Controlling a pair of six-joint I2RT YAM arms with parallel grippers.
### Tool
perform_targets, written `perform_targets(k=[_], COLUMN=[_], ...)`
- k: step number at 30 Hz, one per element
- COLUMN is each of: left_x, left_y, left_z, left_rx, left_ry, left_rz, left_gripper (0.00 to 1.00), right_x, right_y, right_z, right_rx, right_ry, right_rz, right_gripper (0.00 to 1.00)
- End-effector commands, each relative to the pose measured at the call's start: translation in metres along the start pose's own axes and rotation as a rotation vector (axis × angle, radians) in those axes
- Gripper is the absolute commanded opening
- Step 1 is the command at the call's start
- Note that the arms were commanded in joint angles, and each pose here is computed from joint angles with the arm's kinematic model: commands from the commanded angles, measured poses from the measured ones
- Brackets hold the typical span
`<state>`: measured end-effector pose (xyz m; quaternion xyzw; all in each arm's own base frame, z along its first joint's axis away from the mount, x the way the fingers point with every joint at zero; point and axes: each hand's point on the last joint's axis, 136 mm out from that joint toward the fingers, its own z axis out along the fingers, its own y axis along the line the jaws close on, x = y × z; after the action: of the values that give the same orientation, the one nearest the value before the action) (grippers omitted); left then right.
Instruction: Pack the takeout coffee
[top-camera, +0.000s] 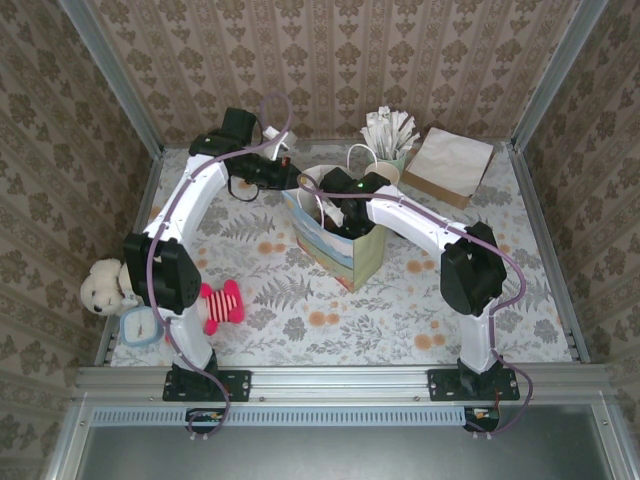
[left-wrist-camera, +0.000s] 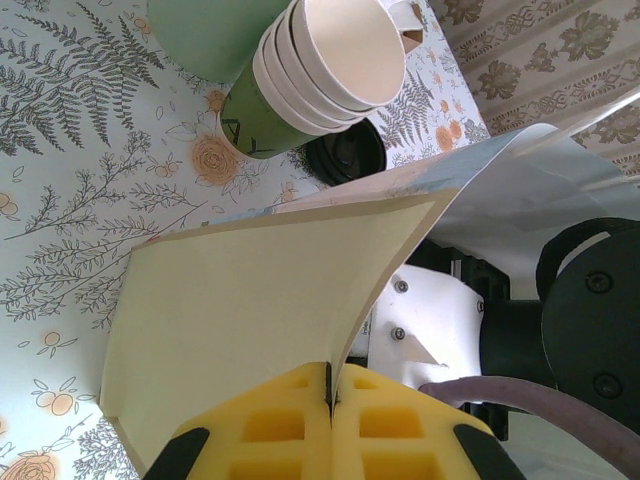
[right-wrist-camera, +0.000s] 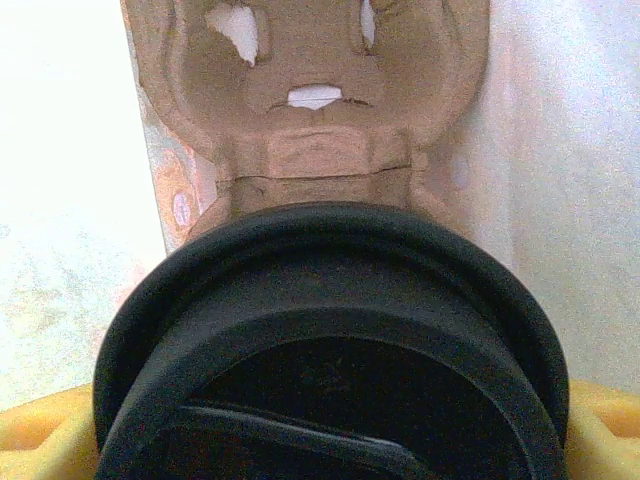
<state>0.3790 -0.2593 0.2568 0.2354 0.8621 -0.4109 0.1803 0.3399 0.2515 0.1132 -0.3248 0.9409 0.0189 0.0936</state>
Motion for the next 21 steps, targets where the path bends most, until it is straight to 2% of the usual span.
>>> perform_targets(k=[1, 21], left_x=[0.01, 0.005], left_y=[-0.007, -0.007], left_z=[-0.002, -0.005], left_rx=[0.021, 0.018], left_ry=[0.026, 0.016], left_rz=[-0.005, 0.0], left_gripper=[0.0, 0.0], right_x=[-0.002, 0.018], right_y=[-0.011, -0.018], right_z=[-0.003, 0.01], right_rx=[0.045, 0.087], right_ry=[-0.021, 0.076], right_rz=[-0.006, -0.037], right_gripper=[0.58, 0.57])
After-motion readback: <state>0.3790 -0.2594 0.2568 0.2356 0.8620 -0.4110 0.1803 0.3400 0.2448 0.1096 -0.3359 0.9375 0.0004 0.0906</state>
